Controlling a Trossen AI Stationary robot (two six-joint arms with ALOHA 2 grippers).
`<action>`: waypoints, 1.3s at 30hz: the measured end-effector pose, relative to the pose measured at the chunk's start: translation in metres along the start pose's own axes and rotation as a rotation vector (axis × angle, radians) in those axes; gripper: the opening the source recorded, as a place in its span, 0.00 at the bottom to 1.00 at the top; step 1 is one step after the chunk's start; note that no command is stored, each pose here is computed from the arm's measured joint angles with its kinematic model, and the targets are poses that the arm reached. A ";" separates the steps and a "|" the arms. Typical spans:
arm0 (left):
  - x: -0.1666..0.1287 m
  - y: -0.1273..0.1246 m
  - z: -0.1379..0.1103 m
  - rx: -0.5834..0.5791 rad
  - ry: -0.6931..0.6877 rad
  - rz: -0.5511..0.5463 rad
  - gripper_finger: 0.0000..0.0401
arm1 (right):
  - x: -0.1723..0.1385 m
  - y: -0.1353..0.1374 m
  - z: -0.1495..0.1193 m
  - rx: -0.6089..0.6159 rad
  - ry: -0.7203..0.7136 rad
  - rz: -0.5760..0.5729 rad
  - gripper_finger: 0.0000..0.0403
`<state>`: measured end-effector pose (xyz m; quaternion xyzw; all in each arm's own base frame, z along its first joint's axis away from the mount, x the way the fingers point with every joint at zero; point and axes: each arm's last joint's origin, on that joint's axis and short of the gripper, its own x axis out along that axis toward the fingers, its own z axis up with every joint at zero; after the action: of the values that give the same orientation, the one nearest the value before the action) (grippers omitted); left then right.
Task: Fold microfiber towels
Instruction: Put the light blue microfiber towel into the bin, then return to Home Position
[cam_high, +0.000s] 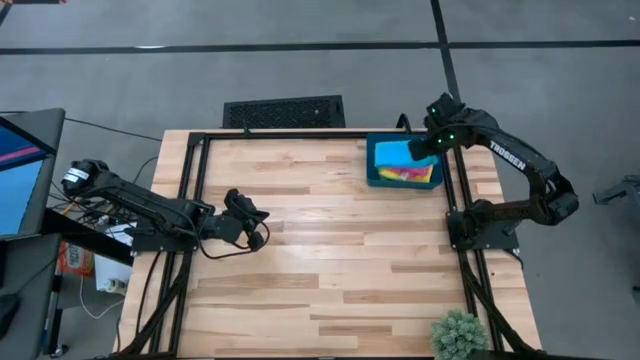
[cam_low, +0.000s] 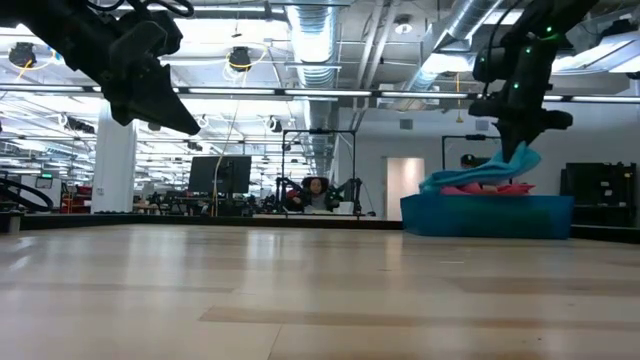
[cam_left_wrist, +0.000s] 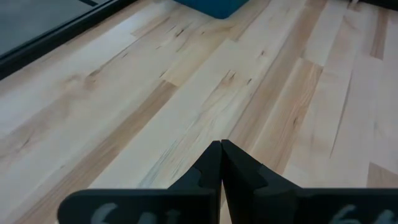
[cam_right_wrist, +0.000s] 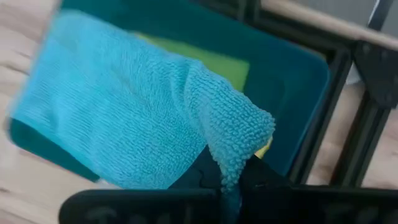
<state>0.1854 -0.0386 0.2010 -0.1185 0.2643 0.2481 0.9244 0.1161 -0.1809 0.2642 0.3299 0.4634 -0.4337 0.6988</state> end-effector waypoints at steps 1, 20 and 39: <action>0.000 0.000 0.000 0.000 0.000 0.000 0.00 | 0.003 -0.002 -0.001 0.003 0.015 -0.006 0.06; -0.007 0.001 0.008 -0.069 -0.050 -0.039 0.00 | 0.006 0.007 0.009 0.054 -0.017 -0.118 0.49; -0.050 0.018 0.040 -0.183 -0.290 -0.160 0.00 | -0.066 0.034 0.043 0.019 -0.482 0.035 0.48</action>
<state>0.1563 -0.0289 0.2604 -0.1858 0.0942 0.2115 0.9549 0.1497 -0.1844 0.3429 0.2314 0.2733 -0.4918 0.7936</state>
